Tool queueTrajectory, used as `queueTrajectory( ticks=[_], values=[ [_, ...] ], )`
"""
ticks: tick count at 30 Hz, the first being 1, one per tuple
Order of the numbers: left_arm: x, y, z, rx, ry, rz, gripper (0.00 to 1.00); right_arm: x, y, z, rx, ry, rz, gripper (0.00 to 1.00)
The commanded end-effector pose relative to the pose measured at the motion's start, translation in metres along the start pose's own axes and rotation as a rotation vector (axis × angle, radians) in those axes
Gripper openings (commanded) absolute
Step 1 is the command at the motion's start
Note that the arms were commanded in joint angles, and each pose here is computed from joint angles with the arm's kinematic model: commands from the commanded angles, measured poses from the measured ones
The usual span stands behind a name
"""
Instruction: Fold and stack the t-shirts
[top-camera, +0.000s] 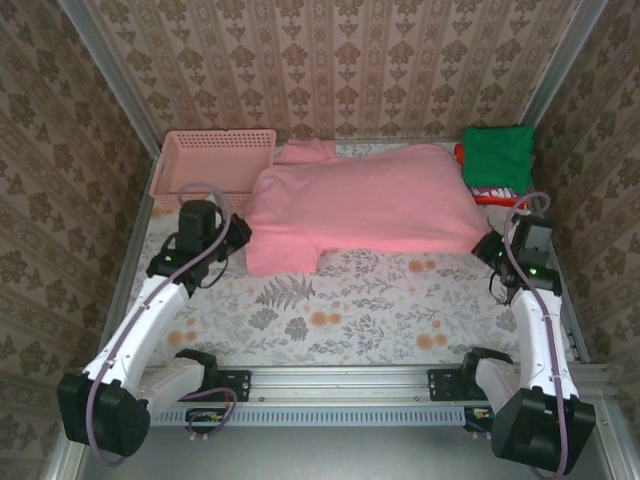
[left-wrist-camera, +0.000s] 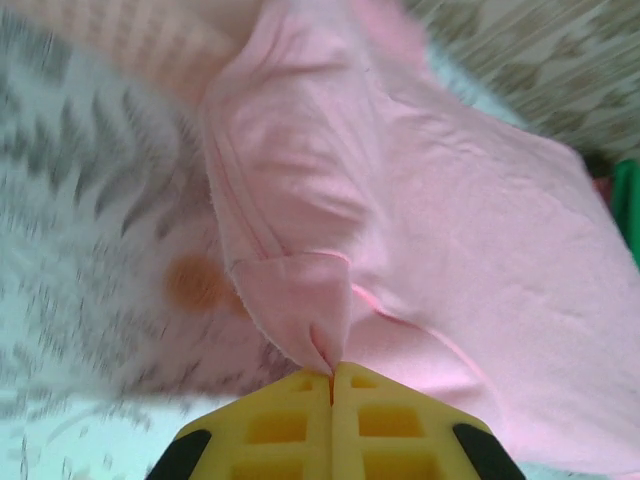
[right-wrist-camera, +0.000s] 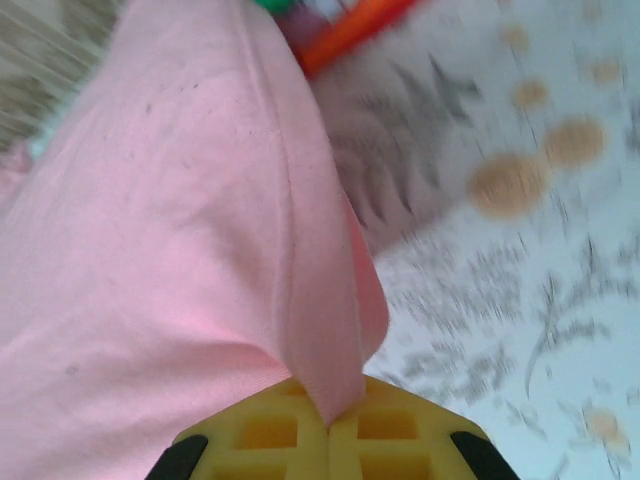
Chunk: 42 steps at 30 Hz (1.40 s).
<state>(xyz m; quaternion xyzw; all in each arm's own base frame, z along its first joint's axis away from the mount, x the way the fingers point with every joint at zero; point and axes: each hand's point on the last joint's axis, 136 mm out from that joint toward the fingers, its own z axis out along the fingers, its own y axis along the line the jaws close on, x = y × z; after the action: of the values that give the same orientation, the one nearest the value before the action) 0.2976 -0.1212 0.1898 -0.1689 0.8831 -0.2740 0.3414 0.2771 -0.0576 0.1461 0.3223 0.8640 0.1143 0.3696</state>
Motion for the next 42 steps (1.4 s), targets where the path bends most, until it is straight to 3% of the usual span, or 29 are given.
queueTrajectory(
  ticks=[1,6,13,27,29,31,33,35,38,40,42],
  values=[
    [0.009,0.006,0.005,0.012,-0.005,-0.080,0.00,0.007,-0.020,0.015,0.069,-0.005,0.082,0.00],
    [0.049,0.044,0.024,-0.080,0.089,-0.122,0.00,0.036,-0.047,0.035,0.161,0.066,0.156,0.00],
    [0.079,0.072,0.016,-0.170,0.165,-0.165,0.00,0.047,-0.065,0.031,0.236,0.068,0.178,0.00],
    [0.112,0.080,-0.008,-0.205,0.267,-0.207,0.00,0.069,-0.101,0.009,0.369,0.034,0.264,0.00],
    [0.115,0.079,-0.010,-0.208,0.276,-0.208,0.00,0.069,-0.099,0.010,0.347,0.031,0.264,0.07],
    [0.113,0.075,-0.012,-0.197,0.270,-0.208,0.09,0.064,-0.096,0.007,0.339,0.019,0.262,0.30],
    [0.106,0.071,-0.015,-0.193,0.248,-0.193,0.30,0.054,-0.090,0.003,0.321,-0.002,0.240,0.56],
    [0.090,0.067,-0.022,-0.207,0.207,-0.138,0.56,0.039,-0.079,-0.002,0.284,-0.032,0.177,0.74],
    [0.063,0.058,-0.029,-0.234,0.137,-0.014,0.86,0.017,-0.056,-0.009,0.212,-0.088,0.071,0.88],
    [0.046,0.051,-0.025,-0.235,0.090,0.056,0.95,0.006,-0.035,-0.008,0.154,-0.116,-0.012,0.91],
    [0.033,0.036,-0.014,-0.192,0.055,0.108,0.97,0.000,-0.011,-0.004,0.108,-0.120,-0.096,0.92]
  ],
)
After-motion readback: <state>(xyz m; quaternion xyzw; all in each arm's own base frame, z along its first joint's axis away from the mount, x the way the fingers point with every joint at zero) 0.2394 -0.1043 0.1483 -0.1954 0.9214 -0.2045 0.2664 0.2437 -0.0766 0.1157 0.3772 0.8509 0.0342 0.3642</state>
